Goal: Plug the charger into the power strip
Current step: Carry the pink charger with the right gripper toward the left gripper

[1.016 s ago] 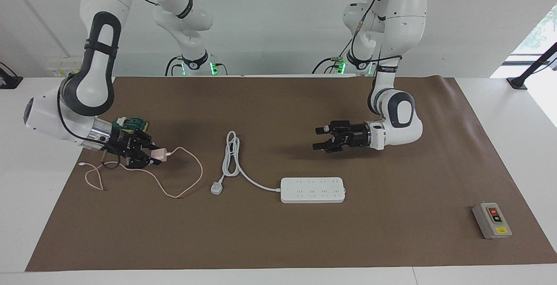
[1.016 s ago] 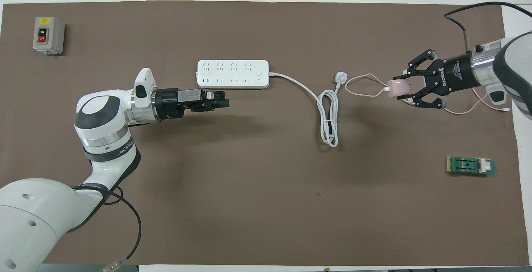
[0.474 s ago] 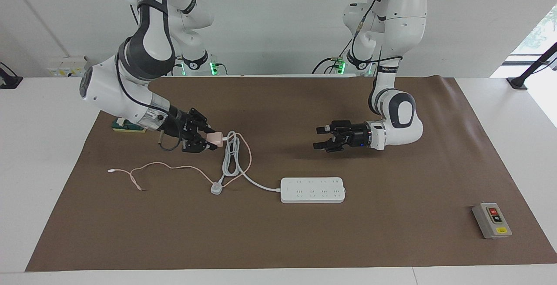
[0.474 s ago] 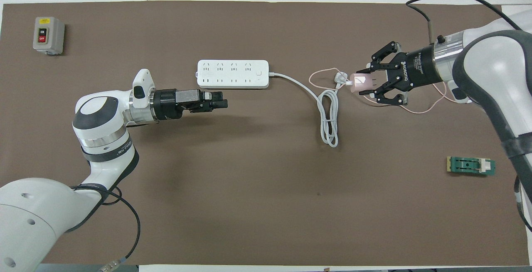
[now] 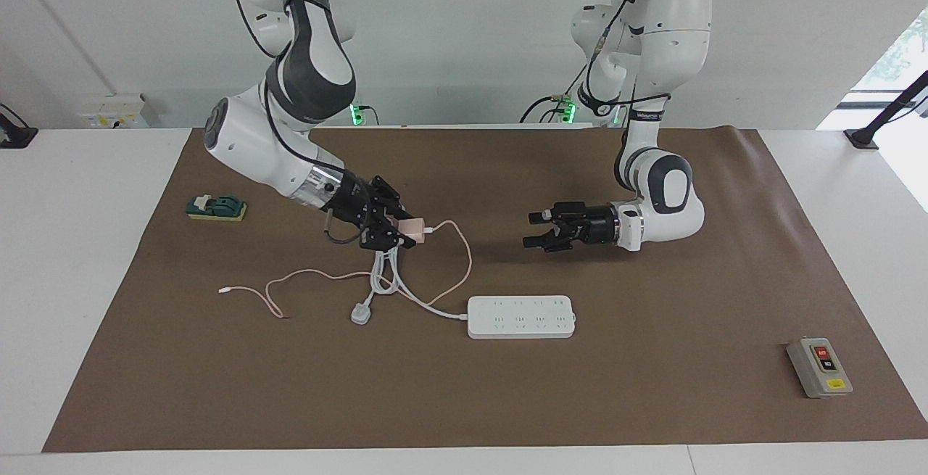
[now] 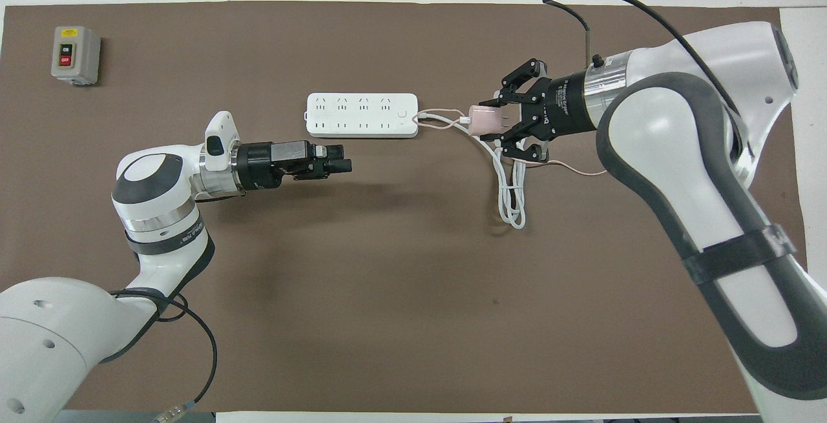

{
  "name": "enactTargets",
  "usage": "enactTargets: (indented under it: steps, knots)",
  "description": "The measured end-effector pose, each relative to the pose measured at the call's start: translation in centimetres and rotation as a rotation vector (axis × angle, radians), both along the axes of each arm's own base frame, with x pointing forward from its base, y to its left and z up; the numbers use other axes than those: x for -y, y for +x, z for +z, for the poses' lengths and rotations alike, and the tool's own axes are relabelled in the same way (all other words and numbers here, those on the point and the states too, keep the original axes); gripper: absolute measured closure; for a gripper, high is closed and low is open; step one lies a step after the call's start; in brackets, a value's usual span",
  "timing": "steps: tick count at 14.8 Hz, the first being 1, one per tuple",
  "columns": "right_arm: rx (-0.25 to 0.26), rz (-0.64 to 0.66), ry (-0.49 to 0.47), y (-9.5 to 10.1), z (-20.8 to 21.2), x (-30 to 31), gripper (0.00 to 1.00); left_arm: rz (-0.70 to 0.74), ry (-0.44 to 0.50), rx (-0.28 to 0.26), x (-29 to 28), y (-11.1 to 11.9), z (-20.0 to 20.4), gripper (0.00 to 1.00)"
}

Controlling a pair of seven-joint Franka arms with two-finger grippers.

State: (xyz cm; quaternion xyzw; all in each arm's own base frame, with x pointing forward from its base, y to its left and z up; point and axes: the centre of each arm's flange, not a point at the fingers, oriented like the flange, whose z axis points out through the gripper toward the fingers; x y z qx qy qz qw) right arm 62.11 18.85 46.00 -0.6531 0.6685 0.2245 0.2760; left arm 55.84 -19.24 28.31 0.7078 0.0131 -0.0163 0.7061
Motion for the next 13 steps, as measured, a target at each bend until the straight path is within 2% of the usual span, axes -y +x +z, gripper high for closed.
enactTargets:
  steps: [10, 13]
  knots:
    - [0.023, -0.009, -0.001, -1.4, -3.0, -8.8, 0.52, -0.005, -0.006, -0.001, 0.0, 0.0, 0.1, 0.0]
    - [0.016, -0.004, 0.019, -1.9, -3.1, -10.0, 0.52, -0.005, -0.006, -0.001, 0.0, -0.1, 0.1, 0.0]
